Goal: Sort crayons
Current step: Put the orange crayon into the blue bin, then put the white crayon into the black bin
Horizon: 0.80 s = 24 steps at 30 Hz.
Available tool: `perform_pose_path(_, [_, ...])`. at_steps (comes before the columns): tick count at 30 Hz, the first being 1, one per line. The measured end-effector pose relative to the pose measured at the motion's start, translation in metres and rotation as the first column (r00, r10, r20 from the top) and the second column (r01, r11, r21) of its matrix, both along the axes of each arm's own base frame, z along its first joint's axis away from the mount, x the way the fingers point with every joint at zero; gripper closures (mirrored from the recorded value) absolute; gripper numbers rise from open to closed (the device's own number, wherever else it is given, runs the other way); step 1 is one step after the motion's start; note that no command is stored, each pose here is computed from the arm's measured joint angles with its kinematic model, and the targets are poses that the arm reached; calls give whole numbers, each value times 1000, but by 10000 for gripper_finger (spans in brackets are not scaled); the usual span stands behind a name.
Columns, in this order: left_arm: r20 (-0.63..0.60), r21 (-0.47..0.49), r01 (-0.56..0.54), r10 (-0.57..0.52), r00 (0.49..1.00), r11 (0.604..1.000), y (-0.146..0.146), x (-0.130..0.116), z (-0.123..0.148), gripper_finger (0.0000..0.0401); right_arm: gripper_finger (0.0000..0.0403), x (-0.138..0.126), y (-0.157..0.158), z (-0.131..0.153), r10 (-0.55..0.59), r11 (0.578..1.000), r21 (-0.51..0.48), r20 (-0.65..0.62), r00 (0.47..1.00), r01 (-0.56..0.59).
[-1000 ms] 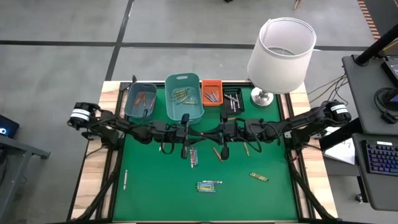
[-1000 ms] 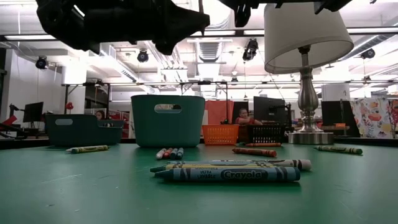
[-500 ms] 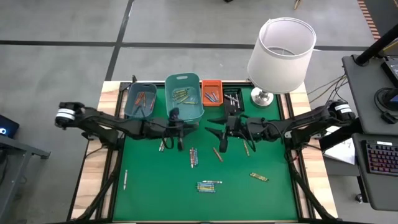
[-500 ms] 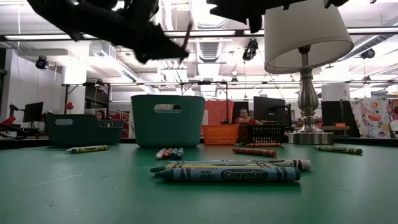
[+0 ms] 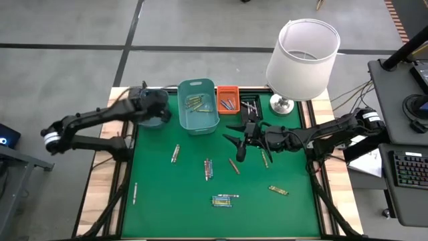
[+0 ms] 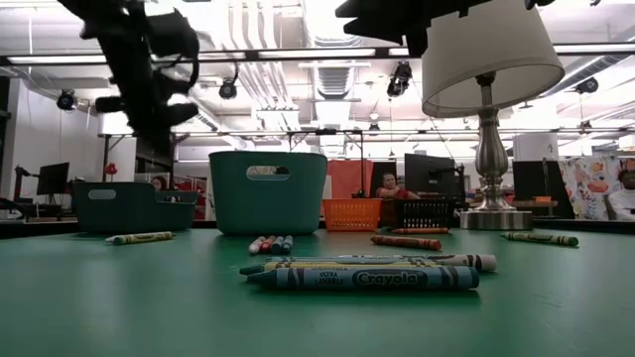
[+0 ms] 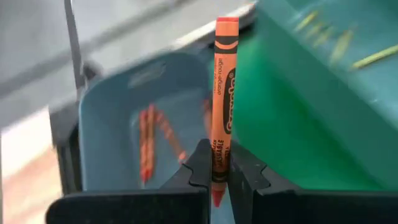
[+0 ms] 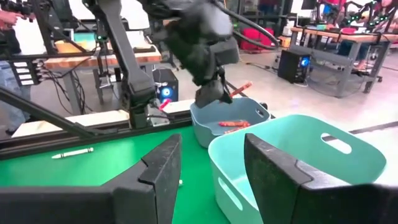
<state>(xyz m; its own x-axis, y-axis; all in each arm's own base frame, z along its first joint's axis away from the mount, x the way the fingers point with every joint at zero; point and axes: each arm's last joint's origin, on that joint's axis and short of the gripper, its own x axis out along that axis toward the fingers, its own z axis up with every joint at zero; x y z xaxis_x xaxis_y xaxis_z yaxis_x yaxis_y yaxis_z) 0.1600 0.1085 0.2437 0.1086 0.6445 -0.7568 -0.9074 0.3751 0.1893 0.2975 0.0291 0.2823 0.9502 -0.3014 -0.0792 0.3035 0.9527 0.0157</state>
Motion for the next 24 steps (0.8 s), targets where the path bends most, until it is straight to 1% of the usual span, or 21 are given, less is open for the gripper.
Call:
perform_pose_path(3, [-21,-127,-59,57,998,990,23,-12,-9,398,238,0,0,-1,-1,1000,6,-6,1000,1])
perform_pose_path(4, [-29,-151,-78,74,997,985,30,-15,-12,398,239,0,0,-1,-1,1000,11,-10,1000,2])
perform_pose_path(7, [-80,-182,-127,114,990,975,44,-19,-21,391,238,0,0,-3,-2,1000,16,-22,1000,2])
perform_pose_path(9, [-131,-187,-151,128,983,971,49,-20,-28,382,239,0,0,-3,-2,1000,18,-28,1000,3])
perform_pose_path(12, [-198,-169,-181,147,969,969,54,-19,-36,365,239,0,0,-4,-3,1000,18,-30,1000,3])
perform_pose_path(16, [-259,-150,-204,160,952,967,58,-17,-43,342,238,0,0,-4,-3,1000,18,-31,1000,4])
perform_pose_path(21, [-274,-142,-209,164,948,968,59,-16,-45,324,239,0,0,-4,-3,1000,18,-34,999,4])
perform_pose_path(24, [-245,-143,-188,149,958,972,55,-14,-41,322,239,0,0,-4,-4,1000,26,-32,999,5])
